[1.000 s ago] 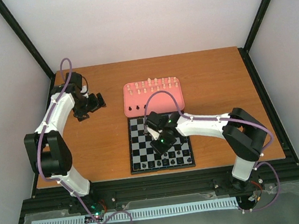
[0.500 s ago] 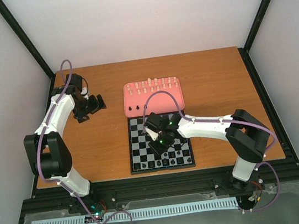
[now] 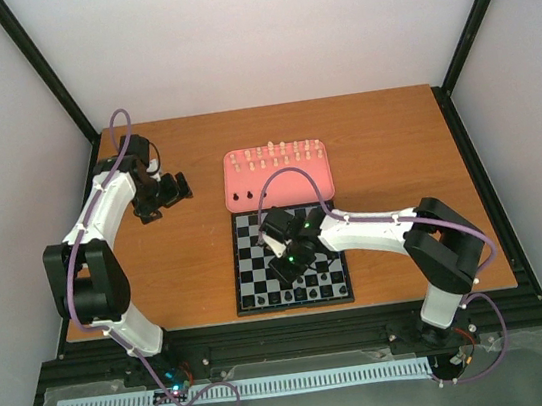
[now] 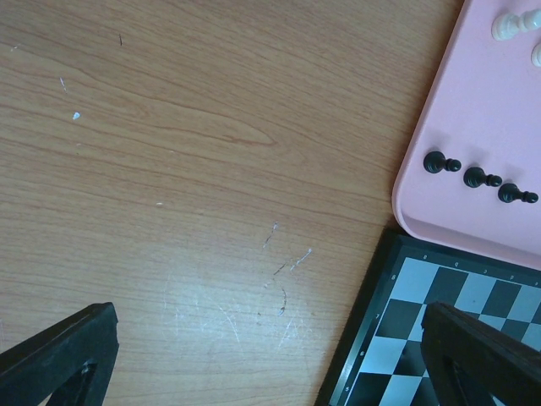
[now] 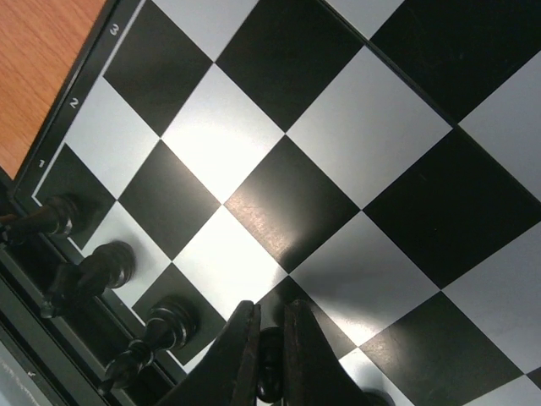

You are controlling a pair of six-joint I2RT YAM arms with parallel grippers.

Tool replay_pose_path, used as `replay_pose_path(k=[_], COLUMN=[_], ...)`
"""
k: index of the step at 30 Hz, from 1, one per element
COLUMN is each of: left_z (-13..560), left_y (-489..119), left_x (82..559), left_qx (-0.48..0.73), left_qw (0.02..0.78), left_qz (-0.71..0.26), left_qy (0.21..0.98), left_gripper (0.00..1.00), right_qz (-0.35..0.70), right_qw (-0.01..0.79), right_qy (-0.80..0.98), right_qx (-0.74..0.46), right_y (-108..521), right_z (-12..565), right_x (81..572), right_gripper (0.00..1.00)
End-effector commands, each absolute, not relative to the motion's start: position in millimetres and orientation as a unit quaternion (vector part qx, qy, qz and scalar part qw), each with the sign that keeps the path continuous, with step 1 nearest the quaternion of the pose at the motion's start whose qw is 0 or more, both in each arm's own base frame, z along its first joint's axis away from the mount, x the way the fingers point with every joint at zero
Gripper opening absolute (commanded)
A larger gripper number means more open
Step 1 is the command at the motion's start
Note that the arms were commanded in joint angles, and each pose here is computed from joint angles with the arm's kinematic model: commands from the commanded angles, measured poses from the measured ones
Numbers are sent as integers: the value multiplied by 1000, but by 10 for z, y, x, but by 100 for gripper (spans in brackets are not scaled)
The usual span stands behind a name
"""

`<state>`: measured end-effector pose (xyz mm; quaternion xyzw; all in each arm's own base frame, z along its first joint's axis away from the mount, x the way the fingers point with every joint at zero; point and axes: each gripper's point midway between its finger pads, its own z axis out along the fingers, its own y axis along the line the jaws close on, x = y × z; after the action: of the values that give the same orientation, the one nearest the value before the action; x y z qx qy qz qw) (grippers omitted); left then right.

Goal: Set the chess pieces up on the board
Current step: Place the chess piece on the chessboard.

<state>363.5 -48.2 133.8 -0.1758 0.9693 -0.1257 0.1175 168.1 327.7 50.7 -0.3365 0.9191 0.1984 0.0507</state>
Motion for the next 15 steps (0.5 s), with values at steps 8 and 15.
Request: replay_pose_path(k=[8,15], left_z=[1435,1432], left_y=[-504,-511], left_x=[3679,3690], left_qx=[-166,-165], left_qw=[137,137], left_qz=[-130,-131], left_qy=[968,968], left_gripper=[100,100], right_qz=[169,168], right_qw=[48,46], right_qy=[924,923], right_qx=[-340,-344], right_y=[3224,3237], right_z=[403,397], right_x=[1695,1701], right_gripper=[10,16])
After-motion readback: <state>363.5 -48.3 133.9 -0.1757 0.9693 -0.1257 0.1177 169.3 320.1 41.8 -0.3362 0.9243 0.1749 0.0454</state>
